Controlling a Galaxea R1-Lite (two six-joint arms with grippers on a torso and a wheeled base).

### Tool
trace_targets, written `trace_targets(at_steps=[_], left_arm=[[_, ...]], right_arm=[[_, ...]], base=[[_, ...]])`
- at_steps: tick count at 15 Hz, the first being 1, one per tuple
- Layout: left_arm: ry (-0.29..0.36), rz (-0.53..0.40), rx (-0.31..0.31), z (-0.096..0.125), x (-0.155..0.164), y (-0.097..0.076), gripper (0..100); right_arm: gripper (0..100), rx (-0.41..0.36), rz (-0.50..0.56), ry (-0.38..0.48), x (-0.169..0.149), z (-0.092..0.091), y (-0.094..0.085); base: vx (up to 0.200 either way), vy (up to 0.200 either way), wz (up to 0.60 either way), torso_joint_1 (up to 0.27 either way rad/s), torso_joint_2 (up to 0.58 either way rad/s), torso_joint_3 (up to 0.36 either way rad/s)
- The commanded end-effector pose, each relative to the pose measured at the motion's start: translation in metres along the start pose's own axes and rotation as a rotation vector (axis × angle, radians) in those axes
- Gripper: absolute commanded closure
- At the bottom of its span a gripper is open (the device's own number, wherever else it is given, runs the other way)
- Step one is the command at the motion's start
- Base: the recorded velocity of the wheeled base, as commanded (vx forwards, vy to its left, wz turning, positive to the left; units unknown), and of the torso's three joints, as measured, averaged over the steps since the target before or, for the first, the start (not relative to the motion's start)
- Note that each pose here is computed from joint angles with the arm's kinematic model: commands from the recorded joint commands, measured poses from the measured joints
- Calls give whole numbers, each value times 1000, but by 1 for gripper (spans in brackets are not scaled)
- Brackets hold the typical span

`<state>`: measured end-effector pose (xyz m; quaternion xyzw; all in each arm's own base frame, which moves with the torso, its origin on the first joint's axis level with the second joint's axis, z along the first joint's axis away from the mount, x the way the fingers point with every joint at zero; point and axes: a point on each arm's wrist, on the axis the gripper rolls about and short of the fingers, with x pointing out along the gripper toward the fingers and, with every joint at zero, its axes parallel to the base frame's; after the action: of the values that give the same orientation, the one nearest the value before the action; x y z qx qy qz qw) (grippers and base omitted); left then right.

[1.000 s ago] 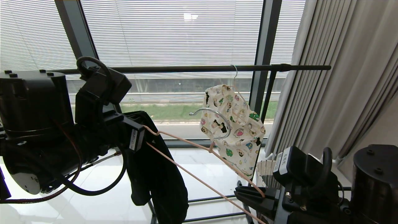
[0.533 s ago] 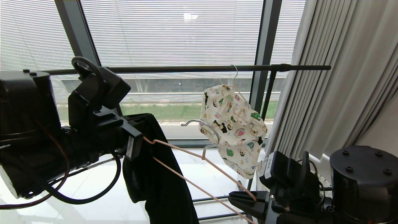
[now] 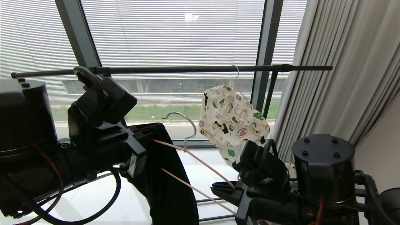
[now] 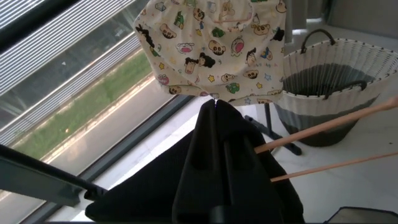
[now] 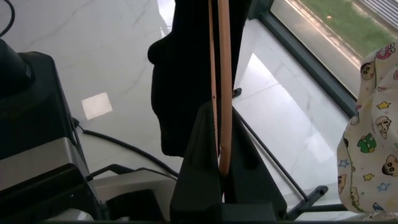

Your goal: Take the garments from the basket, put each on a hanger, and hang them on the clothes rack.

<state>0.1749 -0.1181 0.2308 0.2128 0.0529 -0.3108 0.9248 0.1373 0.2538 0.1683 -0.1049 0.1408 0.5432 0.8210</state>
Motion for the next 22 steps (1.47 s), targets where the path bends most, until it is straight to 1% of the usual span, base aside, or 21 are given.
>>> trace_targets(at_steps=[1, 4, 6, 8, 9, 12, 13, 17, 22], left_arm=[[-10, -3, 0, 2, -2, -1, 100], [-30, -4, -1, 5, -6, -1, 100], [-51, -23, -9, 9, -10, -6, 100], [-54, -23, -9, 9, -11, -6, 100], [-52, -22, -9, 9, -11, -6, 100], [-42, -13, -4, 7, -10, -7, 100], [-39, -9, -5, 7, -10, -6, 100], [-11, 44, -9, 2, -10, -3, 100], [-8, 47, -7, 2, -10, -2, 100]], right_arm=[[100, 3, 1, 20, 17, -2, -1], [100, 15, 1, 19, 26, 0, -2], [100, 44, -2, 10, 36, 4, -4], [100, 73, -6, -10, 44, 11, -5], [100, 75, -6, -21, 47, 14, -5], [100, 78, -8, -28, 51, 17, -6], [100, 95, -15, -28, 51, 17, -7], [100, 167, -107, -40, 50, 19, -9], [100, 181, -154, -57, 49, 22, -10]], base=[[0, 0, 0, 0, 0, 0], [0, 0, 0, 0, 0, 0], [0, 0, 0, 0, 0, 0], [0, 0, 0, 0, 0, 0], [0, 0, 0, 0, 0, 0], [0, 0, 0, 0, 0, 0], [0, 0, 0, 0, 0, 0], [0, 0, 0, 0, 0, 0], [0, 0, 0, 0, 0, 0]])
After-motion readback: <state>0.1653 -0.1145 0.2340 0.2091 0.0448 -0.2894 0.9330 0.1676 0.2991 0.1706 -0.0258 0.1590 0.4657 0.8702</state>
